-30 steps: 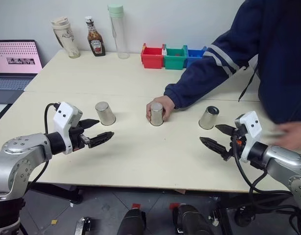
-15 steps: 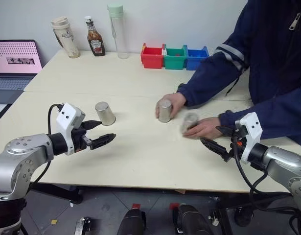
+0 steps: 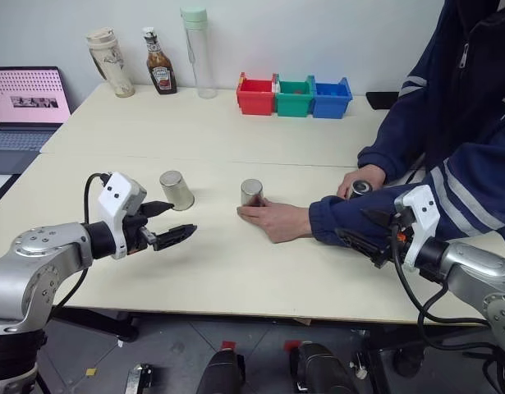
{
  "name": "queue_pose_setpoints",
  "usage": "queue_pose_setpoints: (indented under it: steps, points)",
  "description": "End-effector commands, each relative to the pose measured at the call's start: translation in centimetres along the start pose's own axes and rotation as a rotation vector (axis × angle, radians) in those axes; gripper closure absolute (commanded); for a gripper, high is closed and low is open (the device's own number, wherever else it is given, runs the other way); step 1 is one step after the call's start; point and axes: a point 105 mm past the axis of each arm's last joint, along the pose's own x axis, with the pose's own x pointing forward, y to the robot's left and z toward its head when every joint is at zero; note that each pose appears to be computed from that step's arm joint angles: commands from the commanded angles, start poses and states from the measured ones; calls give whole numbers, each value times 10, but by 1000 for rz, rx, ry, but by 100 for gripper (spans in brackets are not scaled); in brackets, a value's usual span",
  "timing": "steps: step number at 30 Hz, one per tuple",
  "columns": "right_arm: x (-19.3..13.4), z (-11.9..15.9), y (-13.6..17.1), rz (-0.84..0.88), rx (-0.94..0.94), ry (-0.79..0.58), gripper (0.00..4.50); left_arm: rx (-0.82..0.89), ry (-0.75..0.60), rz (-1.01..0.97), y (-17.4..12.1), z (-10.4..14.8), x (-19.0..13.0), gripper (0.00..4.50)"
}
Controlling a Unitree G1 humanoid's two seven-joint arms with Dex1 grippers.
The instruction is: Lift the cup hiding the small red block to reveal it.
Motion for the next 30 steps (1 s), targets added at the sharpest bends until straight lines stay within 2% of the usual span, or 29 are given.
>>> queue_pose_setpoints:
  steps: [1, 10, 18, 24, 30]
  points:
    - [-3, 9, 4, 10, -24, -38, 0, 45, -23, -7, -2, 12, -3, 4]
    - [-4, 9, 7, 9, -21, -41, 0, 52, -37, -30, -5, 16, 2, 4]
    - [-12, 2, 2, 0, -36, -10, 0, 75, -4, -168, -21, 16, 7, 4]
    - [-18, -18, -12, -94, -21, 32, 0, 164, -82, -356, -62, 40, 24, 4]
    - [-16, -18, -43, -291, -6, -40, 0, 286, -173, -535, -104, 53, 55, 4]
